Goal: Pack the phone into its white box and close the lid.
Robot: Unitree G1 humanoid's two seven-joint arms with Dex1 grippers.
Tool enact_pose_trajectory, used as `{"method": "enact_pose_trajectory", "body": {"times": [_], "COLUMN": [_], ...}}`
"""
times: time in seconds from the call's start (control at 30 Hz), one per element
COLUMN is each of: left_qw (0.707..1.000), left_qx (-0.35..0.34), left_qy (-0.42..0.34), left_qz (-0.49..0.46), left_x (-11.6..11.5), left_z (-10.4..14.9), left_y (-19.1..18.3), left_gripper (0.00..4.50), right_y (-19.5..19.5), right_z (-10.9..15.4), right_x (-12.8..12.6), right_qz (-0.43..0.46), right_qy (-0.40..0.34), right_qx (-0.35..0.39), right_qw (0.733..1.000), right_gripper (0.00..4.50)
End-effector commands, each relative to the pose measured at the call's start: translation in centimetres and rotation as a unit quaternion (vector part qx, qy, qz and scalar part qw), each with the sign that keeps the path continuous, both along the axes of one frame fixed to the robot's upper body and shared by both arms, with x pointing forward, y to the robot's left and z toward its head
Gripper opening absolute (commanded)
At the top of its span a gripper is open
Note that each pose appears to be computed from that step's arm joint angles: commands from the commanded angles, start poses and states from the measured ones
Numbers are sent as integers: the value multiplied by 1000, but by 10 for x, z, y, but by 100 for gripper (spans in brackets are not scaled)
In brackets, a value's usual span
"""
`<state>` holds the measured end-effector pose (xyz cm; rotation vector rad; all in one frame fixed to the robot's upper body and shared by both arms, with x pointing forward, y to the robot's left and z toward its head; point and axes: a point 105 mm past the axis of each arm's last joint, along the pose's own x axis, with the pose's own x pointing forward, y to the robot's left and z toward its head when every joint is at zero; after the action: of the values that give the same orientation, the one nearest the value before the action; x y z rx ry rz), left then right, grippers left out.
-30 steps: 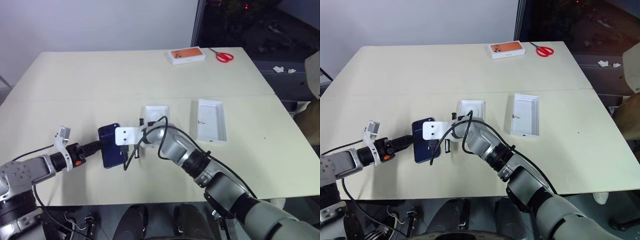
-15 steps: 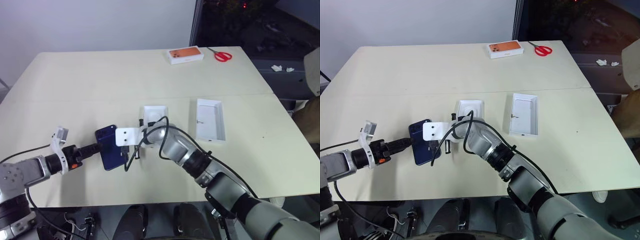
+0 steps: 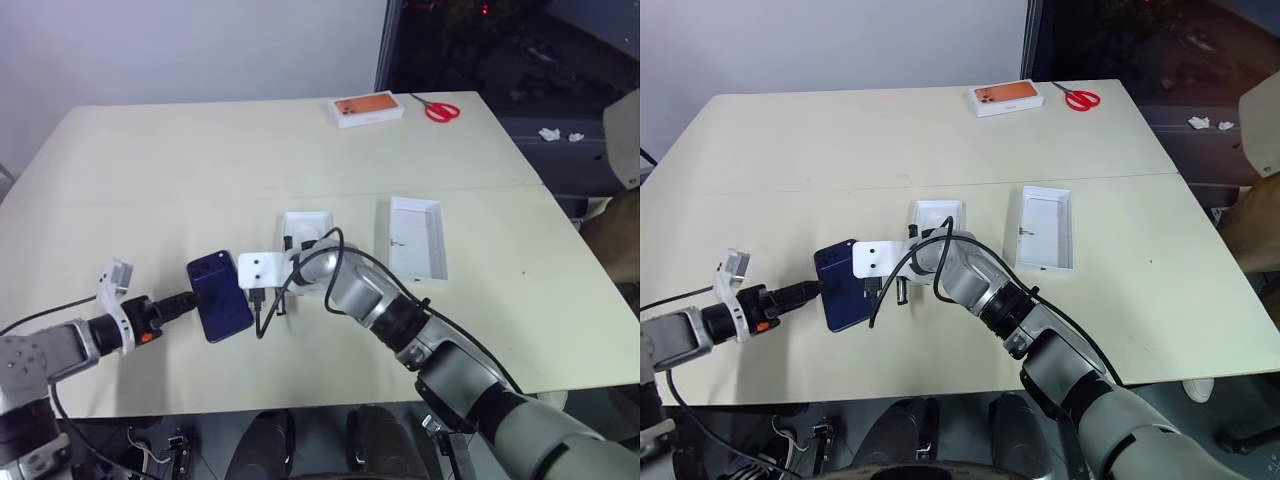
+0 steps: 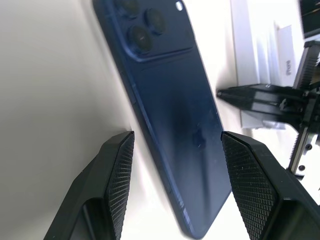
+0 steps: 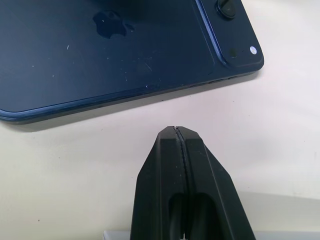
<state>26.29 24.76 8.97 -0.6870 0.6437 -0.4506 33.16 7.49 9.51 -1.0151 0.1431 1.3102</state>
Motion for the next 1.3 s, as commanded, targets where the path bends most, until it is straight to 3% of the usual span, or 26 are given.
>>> {"method": "enact_pose_trajectory", "body": {"times": [0.03,0.2,0.43,0.57,0.93,1.17,1.3], "left_qw": [1000,999,998,998,995,992,990], "left_qx": [-9,-26,-53,-44,-98,-125,-137], "left_qy": [3,13,-9,1,1,17,23], "left_qz": [-11,-23,-37,-37,-6,5,9], "left_x": [8,11,18,11,2,-1,-1], "left_z": [-7,-16,-3,-10,-12,-28,-35], "left_y": [-17,-30,-39,-35,-12,-12,-14], "left_gripper": [294,294,294,294,294,294,170], "right_y": [17,24,29,23,17,16,15], "right_z": [6,-4,-6,-4,0,1,1], "right_x": [-15,-20,-23,-17,-10,-10,-9], "right_qz": [31,41,45,36,25,24,24], "right_qy": [-2,9,24,13,5,3,2], "right_qx": [11,-5,-2,-2,2,3,1], "right_qw": [999,999,999,999,1000,1000,1000], "right_gripper": [2,2,2,2,2,2,0]}}
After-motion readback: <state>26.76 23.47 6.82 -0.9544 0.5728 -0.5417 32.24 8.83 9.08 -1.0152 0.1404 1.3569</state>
